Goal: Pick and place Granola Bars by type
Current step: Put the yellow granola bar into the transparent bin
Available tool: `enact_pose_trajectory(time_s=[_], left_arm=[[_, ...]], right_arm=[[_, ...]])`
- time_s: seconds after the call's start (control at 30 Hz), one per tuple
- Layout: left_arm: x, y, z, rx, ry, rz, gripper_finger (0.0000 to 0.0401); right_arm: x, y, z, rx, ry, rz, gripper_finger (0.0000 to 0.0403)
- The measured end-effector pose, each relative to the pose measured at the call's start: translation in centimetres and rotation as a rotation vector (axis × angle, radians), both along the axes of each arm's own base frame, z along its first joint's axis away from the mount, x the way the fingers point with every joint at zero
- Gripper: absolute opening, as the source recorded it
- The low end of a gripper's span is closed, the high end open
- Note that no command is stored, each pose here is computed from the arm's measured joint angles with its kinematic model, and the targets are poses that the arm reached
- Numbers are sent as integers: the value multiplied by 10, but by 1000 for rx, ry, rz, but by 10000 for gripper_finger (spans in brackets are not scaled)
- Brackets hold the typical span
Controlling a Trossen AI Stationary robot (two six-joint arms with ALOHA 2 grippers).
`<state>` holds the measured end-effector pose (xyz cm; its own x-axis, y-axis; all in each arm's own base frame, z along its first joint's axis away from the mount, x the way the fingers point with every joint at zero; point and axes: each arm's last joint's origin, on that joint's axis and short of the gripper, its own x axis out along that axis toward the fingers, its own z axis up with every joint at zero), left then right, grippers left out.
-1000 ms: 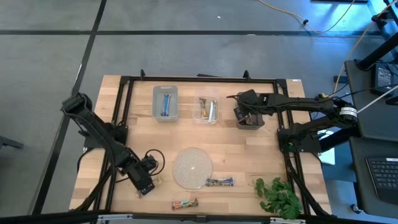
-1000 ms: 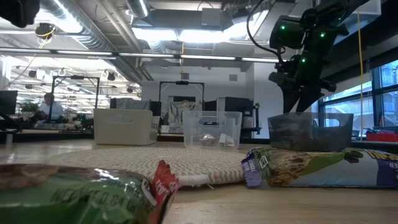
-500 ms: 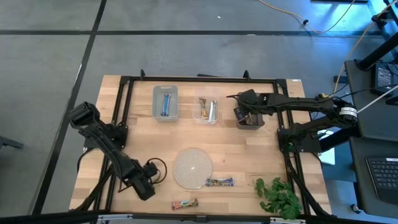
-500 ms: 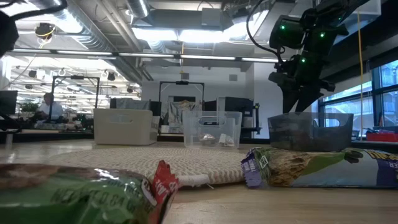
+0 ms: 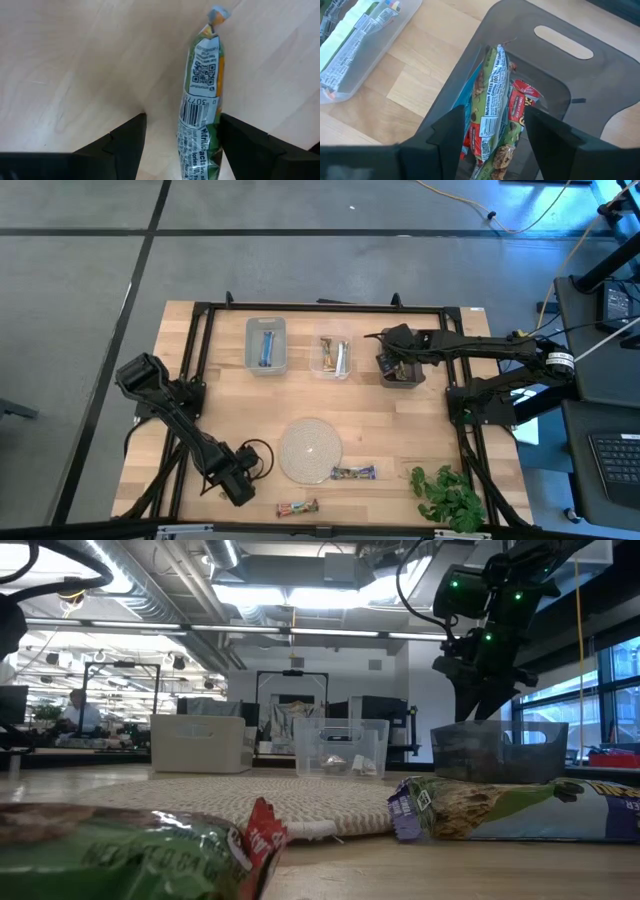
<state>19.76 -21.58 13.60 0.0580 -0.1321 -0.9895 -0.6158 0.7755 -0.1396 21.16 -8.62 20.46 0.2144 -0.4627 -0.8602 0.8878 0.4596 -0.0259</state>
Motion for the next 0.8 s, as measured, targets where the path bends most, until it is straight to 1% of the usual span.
enact_pose_trajectory(time_s=[0.07, 0.17, 0.33, 0.57, 0.67, 0.8], left_arm=[[0, 0, -2, 7, 7, 0, 233], [0, 0, -1, 9, 1, 0, 217], [1, 3, -1, 17, -3, 10, 171], [0, 6, 2, 22, -3, 13, 106], [-1, 7, 6, 23, -10, 15, 89], [0, 10, 11, 34, -43, 12, 79]], right_arm=[[0, 0, 0, 3, 0, 3, 208], [0, 0, 0, 4, 1, 6, 208], [0, 0, 0, -5, 21, 46, 208], [1, -1, 1, -37, 19, 35, 208], [3, -2, 2, -51, 7, 51, 208], [6, -3, 4, -72, -18, 79, 208]])
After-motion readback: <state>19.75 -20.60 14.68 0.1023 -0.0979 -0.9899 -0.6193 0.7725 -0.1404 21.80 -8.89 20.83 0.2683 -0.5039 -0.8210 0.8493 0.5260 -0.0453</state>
